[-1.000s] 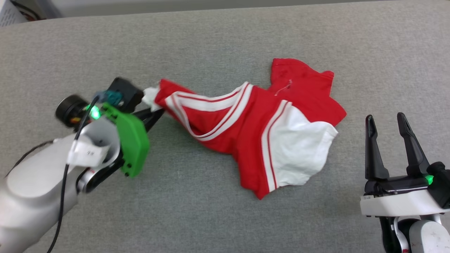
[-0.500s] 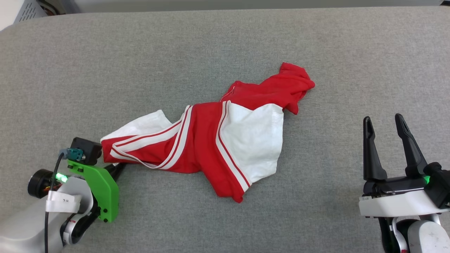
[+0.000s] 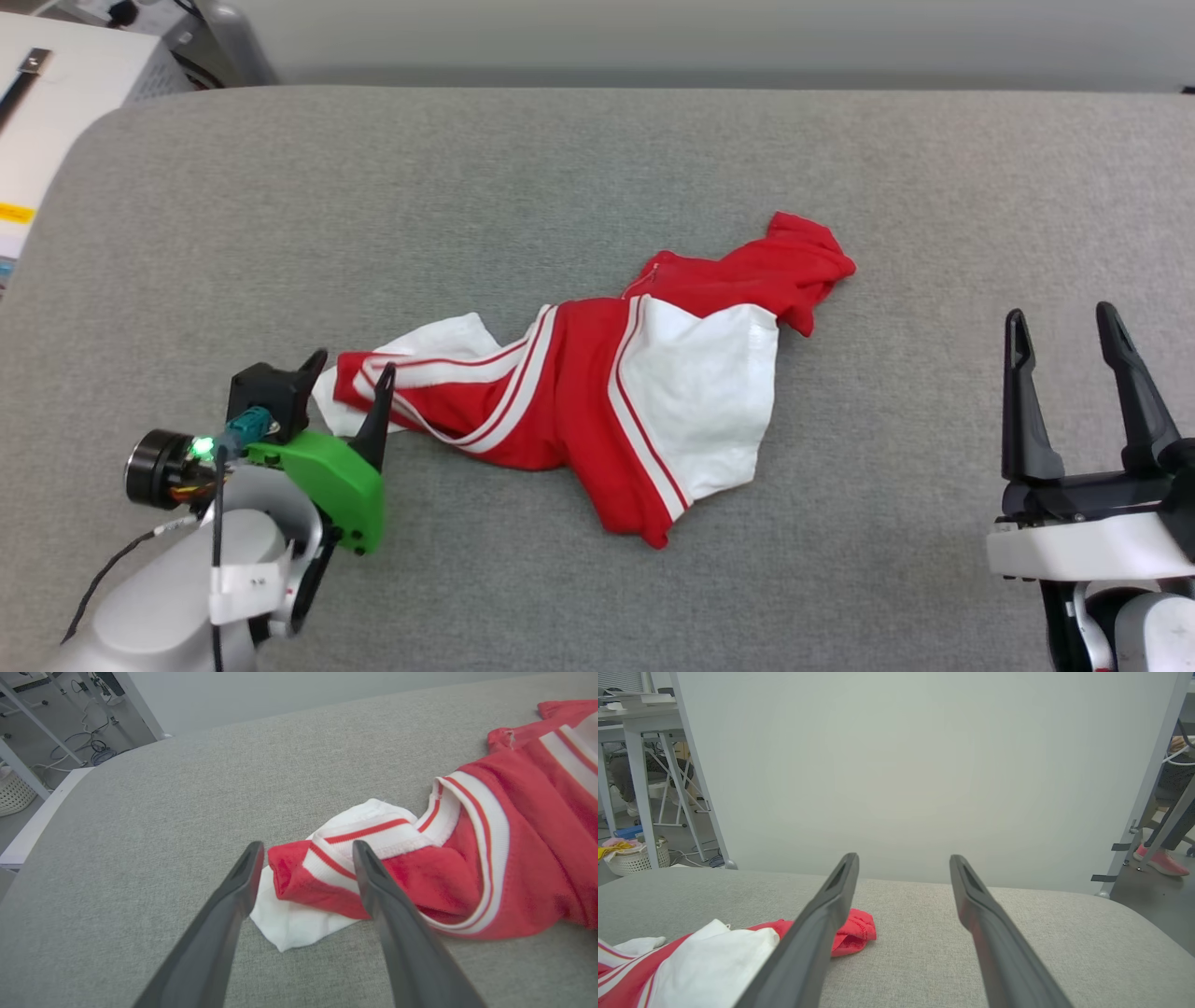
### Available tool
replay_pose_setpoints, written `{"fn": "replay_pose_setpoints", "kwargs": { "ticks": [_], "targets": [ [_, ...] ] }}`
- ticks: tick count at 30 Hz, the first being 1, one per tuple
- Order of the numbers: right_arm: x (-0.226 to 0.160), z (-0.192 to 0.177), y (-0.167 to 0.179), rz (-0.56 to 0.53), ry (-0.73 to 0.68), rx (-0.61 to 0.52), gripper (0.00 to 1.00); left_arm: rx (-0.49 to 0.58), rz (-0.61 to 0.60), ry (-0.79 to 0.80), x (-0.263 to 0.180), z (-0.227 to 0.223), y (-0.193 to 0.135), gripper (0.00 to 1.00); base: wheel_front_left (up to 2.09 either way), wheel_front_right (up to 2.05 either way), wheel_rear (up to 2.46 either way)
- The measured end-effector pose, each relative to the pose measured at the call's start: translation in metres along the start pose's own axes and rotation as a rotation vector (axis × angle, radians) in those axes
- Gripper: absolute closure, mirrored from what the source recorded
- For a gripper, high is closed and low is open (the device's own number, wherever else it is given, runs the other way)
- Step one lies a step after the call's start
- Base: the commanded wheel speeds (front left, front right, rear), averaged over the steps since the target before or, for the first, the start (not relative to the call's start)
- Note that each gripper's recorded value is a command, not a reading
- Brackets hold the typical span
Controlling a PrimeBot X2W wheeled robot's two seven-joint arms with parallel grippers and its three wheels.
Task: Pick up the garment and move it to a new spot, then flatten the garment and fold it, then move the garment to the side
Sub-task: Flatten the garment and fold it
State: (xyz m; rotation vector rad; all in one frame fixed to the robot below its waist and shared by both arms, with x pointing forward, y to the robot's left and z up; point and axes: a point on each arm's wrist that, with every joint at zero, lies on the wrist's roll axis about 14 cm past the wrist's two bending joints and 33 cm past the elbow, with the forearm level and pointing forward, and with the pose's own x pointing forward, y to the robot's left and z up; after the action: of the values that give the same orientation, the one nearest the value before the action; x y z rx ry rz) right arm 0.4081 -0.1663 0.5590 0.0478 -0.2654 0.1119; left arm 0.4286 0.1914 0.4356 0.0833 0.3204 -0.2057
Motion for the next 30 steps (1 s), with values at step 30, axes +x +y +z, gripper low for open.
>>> {"fn": "replay_pose_setpoints", "kwargs": {
  "ticks": [30],
  "targets": [
    [0.037, -0.068, 0.121, 0.805, 0.601, -0.250, 0.00, -0.018, 0.395, -0.372, -0.077, 0.050, 0.020, 0.00, 0.00, 0.00, 0.00]
  ]
}}
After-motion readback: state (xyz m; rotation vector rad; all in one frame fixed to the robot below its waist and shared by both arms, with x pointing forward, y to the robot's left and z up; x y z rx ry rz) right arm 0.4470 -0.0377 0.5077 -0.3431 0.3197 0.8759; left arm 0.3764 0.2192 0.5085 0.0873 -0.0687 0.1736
